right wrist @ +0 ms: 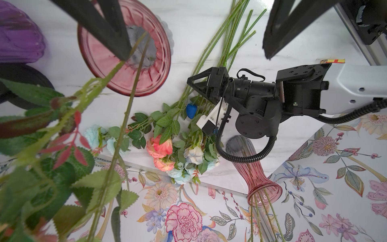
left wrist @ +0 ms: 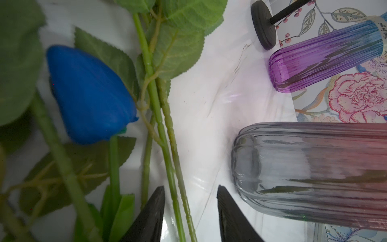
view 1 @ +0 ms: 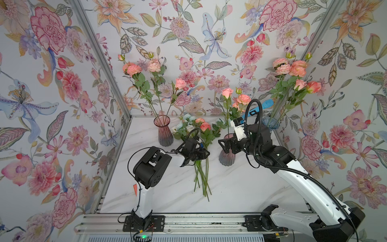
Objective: Place the pink flowers into the vase
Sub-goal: Pick up the flower at the center of the board.
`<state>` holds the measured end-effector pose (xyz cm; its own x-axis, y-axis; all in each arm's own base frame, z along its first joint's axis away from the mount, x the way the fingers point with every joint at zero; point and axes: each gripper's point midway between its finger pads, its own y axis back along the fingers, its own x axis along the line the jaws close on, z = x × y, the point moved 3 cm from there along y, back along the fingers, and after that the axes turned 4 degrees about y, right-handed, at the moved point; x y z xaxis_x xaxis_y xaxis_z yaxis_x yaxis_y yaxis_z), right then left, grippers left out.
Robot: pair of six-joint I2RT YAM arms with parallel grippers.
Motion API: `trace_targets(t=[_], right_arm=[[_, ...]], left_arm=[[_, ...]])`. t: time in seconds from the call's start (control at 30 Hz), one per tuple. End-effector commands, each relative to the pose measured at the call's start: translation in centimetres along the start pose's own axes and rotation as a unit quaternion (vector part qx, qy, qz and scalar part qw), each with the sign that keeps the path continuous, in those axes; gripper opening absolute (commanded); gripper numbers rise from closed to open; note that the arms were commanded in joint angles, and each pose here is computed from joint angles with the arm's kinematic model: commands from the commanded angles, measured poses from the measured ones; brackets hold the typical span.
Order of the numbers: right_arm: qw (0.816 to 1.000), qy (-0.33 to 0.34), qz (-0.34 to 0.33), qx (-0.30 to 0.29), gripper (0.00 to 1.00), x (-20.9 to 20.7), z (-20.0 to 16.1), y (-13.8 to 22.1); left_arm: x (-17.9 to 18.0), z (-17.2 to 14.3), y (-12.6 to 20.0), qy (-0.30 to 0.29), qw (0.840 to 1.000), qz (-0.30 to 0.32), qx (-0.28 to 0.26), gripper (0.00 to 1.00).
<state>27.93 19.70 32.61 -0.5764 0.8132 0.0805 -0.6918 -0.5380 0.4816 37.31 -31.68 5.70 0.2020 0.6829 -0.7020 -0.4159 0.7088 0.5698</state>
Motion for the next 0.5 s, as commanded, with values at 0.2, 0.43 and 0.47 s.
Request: trace_targets(t=[0.2, 0.43, 0.47], right_arm=[[1.000, 0.006, -0.005, 0.001, 0.99, -0.3, -0.2, -0.2], [1.000, 0.005, -0.013, 0.003, 1.00, -0.6, -0.5, -0.1], [1.000, 0.006, -0.013, 0.003, 0.99, -0.6, -0.5, -0.1]], left_arm=[[2.7, 0.0, -1.0, 0.004, 0.999, 0.047, 0.001, 0.42], [2.9, 0.9, -1.4, 0.009, 0.999, 0.043, -0.010, 0.36], [2.8, 1.1, -1.4, 0.009, 0.999, 0.041, -0.012, 0.36]])
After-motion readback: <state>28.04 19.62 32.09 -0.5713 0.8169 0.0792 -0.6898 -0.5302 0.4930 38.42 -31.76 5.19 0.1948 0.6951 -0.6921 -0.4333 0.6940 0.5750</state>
